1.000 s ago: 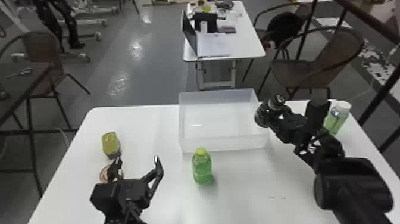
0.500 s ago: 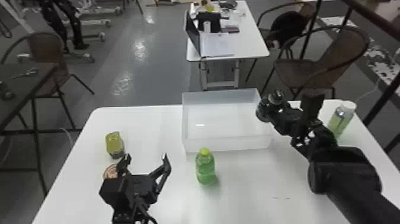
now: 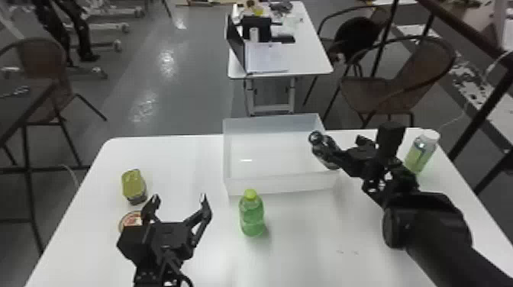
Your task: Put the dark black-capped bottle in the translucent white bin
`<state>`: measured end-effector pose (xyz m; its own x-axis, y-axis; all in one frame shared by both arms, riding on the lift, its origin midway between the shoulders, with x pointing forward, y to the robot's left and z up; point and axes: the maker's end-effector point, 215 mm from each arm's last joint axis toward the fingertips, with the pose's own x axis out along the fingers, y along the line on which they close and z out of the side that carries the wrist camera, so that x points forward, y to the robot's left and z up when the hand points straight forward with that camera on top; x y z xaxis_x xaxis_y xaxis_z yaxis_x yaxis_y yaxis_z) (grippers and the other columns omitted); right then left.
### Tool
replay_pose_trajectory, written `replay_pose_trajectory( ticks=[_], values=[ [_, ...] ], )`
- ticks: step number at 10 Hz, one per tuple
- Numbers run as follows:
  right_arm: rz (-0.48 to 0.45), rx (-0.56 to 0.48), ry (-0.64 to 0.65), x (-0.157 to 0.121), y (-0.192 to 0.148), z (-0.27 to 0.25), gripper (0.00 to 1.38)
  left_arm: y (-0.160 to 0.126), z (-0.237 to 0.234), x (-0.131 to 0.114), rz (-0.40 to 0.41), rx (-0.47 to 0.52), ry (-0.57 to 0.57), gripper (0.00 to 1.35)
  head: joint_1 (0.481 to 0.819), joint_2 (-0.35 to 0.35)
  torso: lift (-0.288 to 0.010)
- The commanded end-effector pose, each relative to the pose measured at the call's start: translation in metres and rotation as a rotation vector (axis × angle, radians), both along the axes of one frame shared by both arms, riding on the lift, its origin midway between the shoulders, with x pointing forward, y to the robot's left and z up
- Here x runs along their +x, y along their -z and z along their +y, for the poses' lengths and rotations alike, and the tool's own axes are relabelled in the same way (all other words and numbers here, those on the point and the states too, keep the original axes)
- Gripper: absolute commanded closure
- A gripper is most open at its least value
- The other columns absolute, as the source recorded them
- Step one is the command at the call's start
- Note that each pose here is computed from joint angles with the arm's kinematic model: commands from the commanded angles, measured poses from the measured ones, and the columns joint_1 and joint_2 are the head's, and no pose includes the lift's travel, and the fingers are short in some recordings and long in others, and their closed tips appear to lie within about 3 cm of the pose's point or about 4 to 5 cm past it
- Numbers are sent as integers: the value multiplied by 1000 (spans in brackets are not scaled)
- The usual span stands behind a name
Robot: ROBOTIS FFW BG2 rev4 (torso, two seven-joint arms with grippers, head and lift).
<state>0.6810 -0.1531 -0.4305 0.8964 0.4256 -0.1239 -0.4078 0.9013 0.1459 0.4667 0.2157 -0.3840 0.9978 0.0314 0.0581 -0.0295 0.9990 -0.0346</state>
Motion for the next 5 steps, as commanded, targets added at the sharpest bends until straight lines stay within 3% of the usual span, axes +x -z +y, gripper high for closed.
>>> replay_pose_trajectory(
  ticks=[1,2,3,5],
  values=[
    [-56,62,-36,4,-28,18,-2,1,2,-2,1,-2,-4,229,695,57,-15],
    [-114,109,-76,4,-55,32,32,2,5,-5,1,-2,-9,229,695,69,-15],
    [-188,125,-110,-1,-84,46,205,2,7,-8,-2,-1,-12,229,695,87,-15],
    [-270,97,-101,-36,-123,44,378,-2,5,-8,-15,5,-7,229,695,111,-15]
  ],
)
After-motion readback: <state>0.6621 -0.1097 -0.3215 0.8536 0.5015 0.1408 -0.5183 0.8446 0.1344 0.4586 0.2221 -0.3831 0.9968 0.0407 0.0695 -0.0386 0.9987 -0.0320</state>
